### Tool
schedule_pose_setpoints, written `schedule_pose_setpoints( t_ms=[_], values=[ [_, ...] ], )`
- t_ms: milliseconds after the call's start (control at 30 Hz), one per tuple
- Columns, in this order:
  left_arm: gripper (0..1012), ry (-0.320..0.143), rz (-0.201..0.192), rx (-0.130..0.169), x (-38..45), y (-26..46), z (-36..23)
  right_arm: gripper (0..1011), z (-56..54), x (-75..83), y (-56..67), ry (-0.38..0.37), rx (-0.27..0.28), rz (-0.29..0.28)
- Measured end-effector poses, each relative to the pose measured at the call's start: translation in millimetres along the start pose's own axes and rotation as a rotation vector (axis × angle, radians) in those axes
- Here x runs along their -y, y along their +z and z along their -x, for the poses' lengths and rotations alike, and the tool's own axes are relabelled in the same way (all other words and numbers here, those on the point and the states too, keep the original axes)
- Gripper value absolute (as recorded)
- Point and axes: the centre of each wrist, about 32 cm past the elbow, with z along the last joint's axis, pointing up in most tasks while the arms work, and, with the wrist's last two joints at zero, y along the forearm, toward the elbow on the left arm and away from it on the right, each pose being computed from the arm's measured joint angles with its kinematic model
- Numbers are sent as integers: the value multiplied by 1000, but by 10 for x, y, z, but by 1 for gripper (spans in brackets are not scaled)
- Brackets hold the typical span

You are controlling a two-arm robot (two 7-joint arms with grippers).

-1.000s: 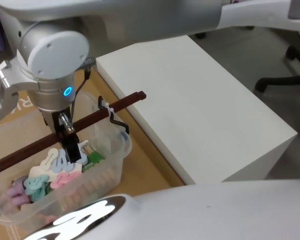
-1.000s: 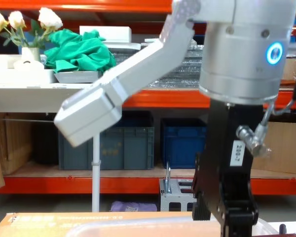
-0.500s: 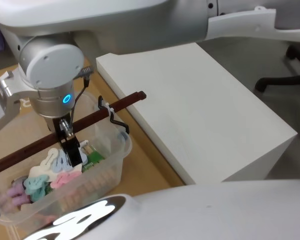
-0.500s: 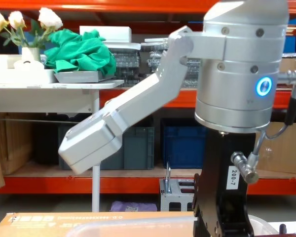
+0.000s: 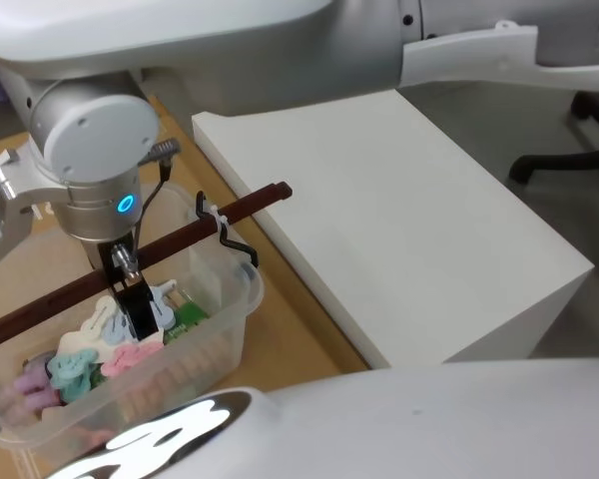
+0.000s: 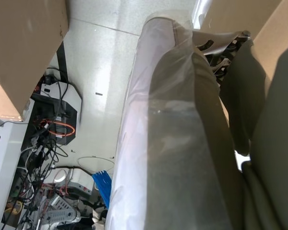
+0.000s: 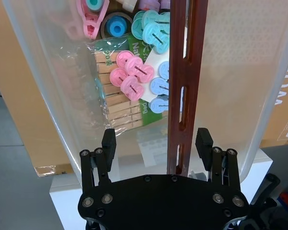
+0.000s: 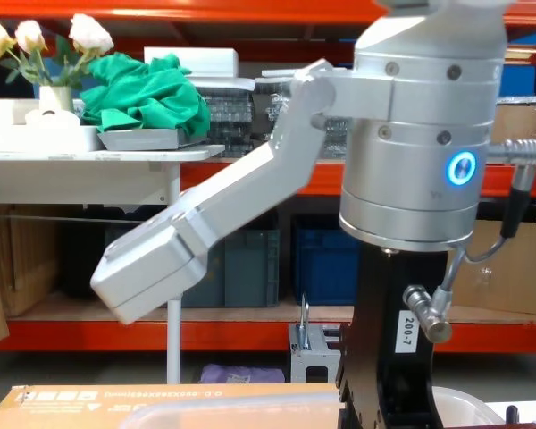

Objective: Use one hand to grasp the basket and place it at the designated location.

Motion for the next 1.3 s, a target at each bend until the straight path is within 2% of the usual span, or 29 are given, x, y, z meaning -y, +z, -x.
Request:
schedule_pose_setpoints(
  t_ms=[733, 1300],
  values=[
    [0, 0, 0, 0, 0, 0, 0, 1000, -41, -82, -30, 13, 4, -16],
    [0, 0, 0, 0, 0, 0, 0, 589, -43, -120, -53, 29, -7, -24]
  ],
)
